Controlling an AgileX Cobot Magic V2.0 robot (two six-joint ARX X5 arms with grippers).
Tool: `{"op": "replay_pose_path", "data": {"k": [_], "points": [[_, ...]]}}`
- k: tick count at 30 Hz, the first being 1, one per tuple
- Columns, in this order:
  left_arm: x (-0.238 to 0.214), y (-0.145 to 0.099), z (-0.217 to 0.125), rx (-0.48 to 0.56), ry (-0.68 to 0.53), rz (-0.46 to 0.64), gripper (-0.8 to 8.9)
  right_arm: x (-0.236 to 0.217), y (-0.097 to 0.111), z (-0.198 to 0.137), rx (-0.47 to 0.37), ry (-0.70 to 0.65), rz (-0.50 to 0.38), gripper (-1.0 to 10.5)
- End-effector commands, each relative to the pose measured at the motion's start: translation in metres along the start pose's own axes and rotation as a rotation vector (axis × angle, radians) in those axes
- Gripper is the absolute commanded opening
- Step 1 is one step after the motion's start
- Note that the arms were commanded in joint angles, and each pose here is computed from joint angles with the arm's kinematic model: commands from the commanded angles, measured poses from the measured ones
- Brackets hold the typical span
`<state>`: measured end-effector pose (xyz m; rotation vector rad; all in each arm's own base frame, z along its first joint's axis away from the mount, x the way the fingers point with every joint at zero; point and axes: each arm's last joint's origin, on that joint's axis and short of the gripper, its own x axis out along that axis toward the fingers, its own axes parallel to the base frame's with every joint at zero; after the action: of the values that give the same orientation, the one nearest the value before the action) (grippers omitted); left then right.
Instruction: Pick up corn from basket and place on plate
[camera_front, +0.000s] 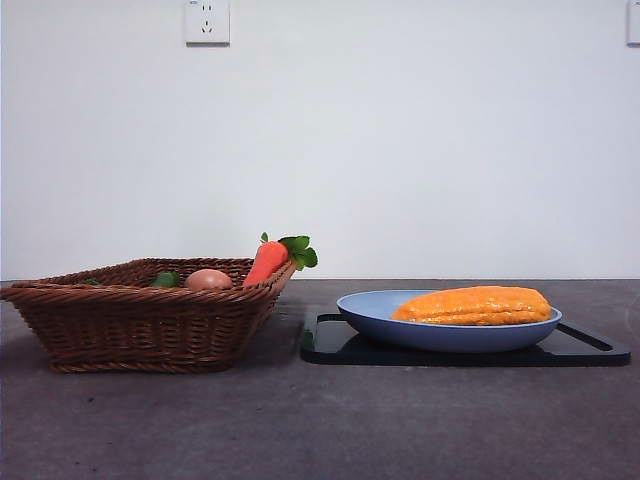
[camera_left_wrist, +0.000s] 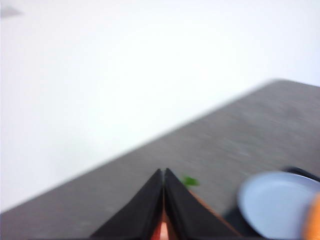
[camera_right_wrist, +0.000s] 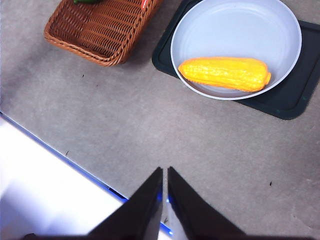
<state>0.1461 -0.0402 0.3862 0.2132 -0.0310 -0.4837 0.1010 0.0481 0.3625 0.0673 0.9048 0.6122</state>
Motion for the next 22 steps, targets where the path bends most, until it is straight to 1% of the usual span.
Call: {"op": "replay_pose_path", "data": {"k": [1, 4, 9, 13, 16, 22], "points": [[-0.011, 0.002, -0.029, 0.026, -0.044, 0.106, 0.06, -0.001, 0.001, 0.003, 0.004, -0.010, 0.001, 0.0], [-0.022, 0.000, -0.063, 0.028, -0.040, 0.206, 0.06, -0.001, 0.001, 0.003, 0.004, -0.010, 0.001, 0.0], [-0.035, -0.010, -0.113, 0.019, 0.001, 0.290, 0.06, -0.001, 0.001, 0.003, 0.003, -0.010, 0.001, 0.0], [-0.042, -0.018, -0.149, -0.001, 0.038, 0.312, 0.06, -0.001, 0.001, 0.003, 0.004, -0.010, 0.001, 0.0], [-0.046, -0.023, -0.170, -0.038, 0.052, 0.321, 0.06, -0.001, 0.001, 0.003, 0.004, -0.010, 0.001, 0.0], [-0.050, -0.031, -0.199, -0.083, 0.066, 0.325, 0.06, -0.001, 0.001, 0.003, 0.004, -0.010, 0.001, 0.0]]}}
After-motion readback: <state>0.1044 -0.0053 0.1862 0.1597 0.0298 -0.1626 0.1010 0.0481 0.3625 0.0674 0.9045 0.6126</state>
